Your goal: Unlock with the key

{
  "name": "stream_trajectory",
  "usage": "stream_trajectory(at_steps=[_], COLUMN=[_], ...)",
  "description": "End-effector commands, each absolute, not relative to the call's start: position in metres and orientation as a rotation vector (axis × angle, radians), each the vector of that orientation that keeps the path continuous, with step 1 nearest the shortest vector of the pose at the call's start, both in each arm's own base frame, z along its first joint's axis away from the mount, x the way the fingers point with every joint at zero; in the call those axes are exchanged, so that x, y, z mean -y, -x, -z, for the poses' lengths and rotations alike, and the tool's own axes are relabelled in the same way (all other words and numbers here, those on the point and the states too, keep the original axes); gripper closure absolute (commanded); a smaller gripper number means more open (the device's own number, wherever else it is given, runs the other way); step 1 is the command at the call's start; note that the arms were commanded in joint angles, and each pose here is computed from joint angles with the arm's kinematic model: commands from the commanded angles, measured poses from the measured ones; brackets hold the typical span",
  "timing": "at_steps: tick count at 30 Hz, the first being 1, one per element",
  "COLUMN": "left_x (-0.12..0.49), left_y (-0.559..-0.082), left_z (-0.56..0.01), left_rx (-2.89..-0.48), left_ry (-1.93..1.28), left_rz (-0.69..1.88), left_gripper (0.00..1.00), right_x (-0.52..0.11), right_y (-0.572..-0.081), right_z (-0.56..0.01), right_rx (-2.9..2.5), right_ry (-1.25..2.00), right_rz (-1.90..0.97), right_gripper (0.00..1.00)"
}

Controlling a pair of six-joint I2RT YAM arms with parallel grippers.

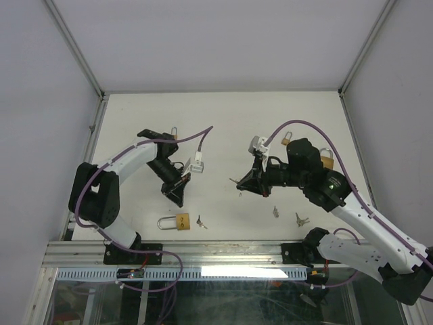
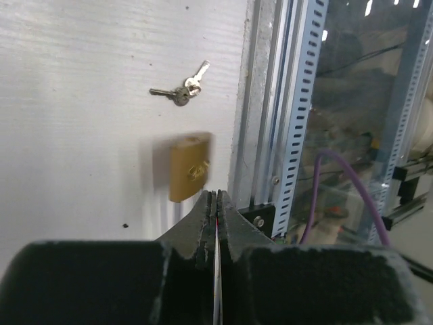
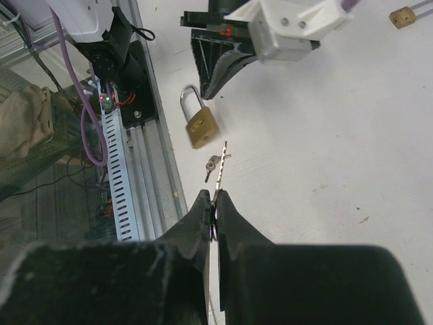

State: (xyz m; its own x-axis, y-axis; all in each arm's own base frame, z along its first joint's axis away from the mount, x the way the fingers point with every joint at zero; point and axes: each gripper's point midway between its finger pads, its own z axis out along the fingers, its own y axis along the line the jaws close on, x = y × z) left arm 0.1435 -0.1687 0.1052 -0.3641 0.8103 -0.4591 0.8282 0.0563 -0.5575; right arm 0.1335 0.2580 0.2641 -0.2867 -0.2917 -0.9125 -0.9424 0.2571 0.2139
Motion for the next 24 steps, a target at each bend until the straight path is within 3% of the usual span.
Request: stream_trajectory(at_steps=[1, 4, 7, 9, 10, 11, 17, 21, 24], left_x=[0.194, 0.202, 0.188, 0.172, 0.167, 0.164, 0.174, 0.178, 0.185], left_y=[-0.169, -0.207, -0.209, -0.21, -0.206, -0.196, -0.124, -0.1, -0.11], left_z=[-0.13, -0.137, -0.135, -0.117, -0.107, -0.098, -0.083, -0.058, -0.041], left_rx=[-2.311, -2.301, -2.24, -2.289, -2.315, -2.311, -1.847, -1.908, -1.975], left_ry=[-1.526, -1.415, -1.554, -1.615, -1.659, -1.744, -2.146, -2.166, -2.105], left_rz=[1.308, 1.108, 0.99, 0.84, 0.75, 0.665, 0.518, 0.559, 0.483], left_gripper=[1.0, 1.0, 0.98, 0.52, 0.21, 0.04, 0.01, 0.01, 0.01], right_x=[-0.262, -0.26, -0.259, -0.259, -0.259, -0.259, -0.26, -0.26, -0.261], right_y=[-0.131, -0.13, -0.13, -0.129, -0.129, -0.129, -0.128, -0.128, -0.127], right_z=[-0.3, -0.3, -0.3, -0.3, -0.299, -0.299, -0.299, -0.301, -0.302], right_rx=[-1.62, -1.625, -1.628, -1.626, -1.629, -1.629, -1.627, -1.618, -1.619], right_ry=[1.116, 1.104, 1.096, 1.096, 1.096, 1.095, 1.086, 1.086, 1.082], right_rz=[-1.08, -1.078, -1.076, -1.077, -1.078, -1.081, -1.098, -1.102, -1.108], right_gripper=[1.0, 1.0, 1.0, 1.0, 1.0, 1.0, 1.0, 1.0, 1.0])
